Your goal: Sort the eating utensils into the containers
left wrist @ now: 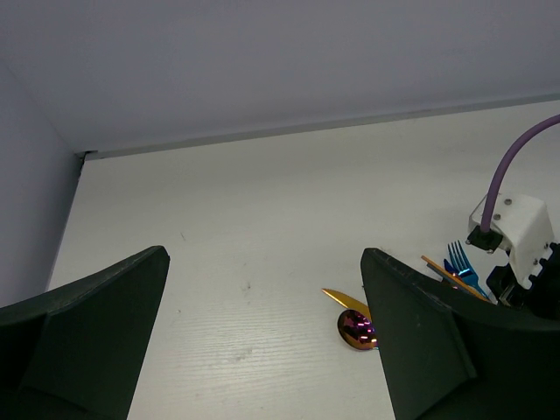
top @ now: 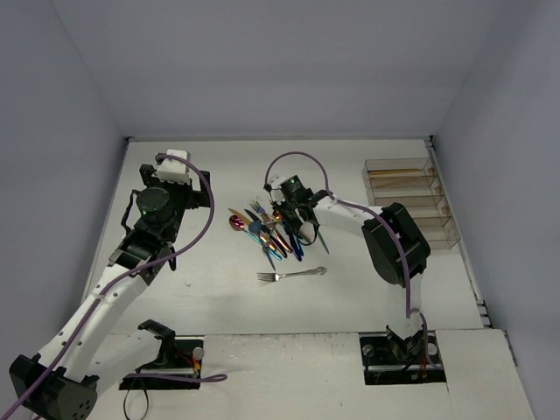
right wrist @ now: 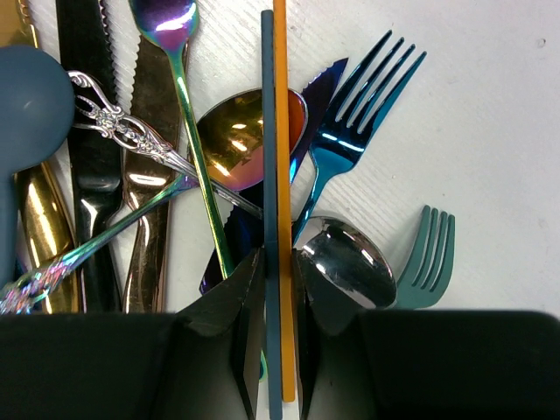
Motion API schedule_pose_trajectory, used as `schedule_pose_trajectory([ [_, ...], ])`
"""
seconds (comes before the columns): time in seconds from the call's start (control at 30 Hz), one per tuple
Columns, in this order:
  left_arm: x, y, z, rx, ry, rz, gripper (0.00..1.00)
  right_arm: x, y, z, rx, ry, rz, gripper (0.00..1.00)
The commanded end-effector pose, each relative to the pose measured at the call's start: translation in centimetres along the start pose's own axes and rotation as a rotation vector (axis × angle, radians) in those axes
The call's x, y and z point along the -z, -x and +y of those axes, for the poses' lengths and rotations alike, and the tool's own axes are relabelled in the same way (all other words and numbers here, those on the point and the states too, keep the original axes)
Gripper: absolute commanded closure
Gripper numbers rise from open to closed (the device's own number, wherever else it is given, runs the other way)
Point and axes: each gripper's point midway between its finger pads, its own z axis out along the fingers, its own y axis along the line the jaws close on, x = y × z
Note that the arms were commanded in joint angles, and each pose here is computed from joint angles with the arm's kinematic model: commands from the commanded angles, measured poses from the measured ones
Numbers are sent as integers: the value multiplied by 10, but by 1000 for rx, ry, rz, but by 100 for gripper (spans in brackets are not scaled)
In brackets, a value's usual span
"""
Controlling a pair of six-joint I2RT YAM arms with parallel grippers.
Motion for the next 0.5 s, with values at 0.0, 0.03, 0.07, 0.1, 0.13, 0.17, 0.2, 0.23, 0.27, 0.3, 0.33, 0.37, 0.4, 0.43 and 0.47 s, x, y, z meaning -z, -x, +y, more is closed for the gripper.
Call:
schedule_pose_trajectory([
  [0.0, 0, 23, -2, 23, -12, -82, 10, 40, 34, -5, -71, -15, -107, 95],
  [0.03, 0, 23, -3, 25, -12, -82, 10, 41, 32, -5, -84, -16, -104, 92],
  [0.07, 0, 23, -3, 25, -12, -82, 10, 42, 32, -3, -110, -12, -105, 89],
  [0.1, 0, 24, -2, 25, -12, -83, 10, 43, 30, -2, -128, -9, -102, 87],
  [0.13, 0, 24, -2, 25, -12, -84, 10, 44, 27, -1, -145, -8, -98, 85],
  [0.17, 0, 25, -2, 25, -12, -85, 10, 44, 23, 0, -160, -10, -90, 84],
  [0.2, 0, 25, -2, 25, -13, -85, 10, 43, 18, 1, -173, -7, -79, 84],
  [0.23, 0, 25, -3, 26, -14, -85, 10, 42, 14, 4, -183, 3, -70, 84],
  [0.27, 0, 24, -3, 27, -14, -84, 10, 41, 10, 8, -191, 19, -62, 83],
  [0.3, 0, 24, -3, 26, -16, -82, 10, 42, 9, 10, -200, 26, -61, 82],
  [0.33, 0, 23, -3, 25, -17, -81, 10, 43, 8, 13, -209, 31, -60, 81],
  [0.37, 0, 24, -3, 25, -16, -82, 10, 43, 5, 12, -214, 23, -55, 79],
  [0.4, 0, 24, -3, 25, -16, -82, 10, 43, 2, 11, -219, 16, -49, 77],
  [0.43, 0, 24, -3, 24, -15, -82, 10, 44, 1, 10, -223, 9, -48, 76],
  [0.47, 0, 24, -3, 24, -15, -82, 10, 44, 1, 9, -225, 1, -49, 75],
])
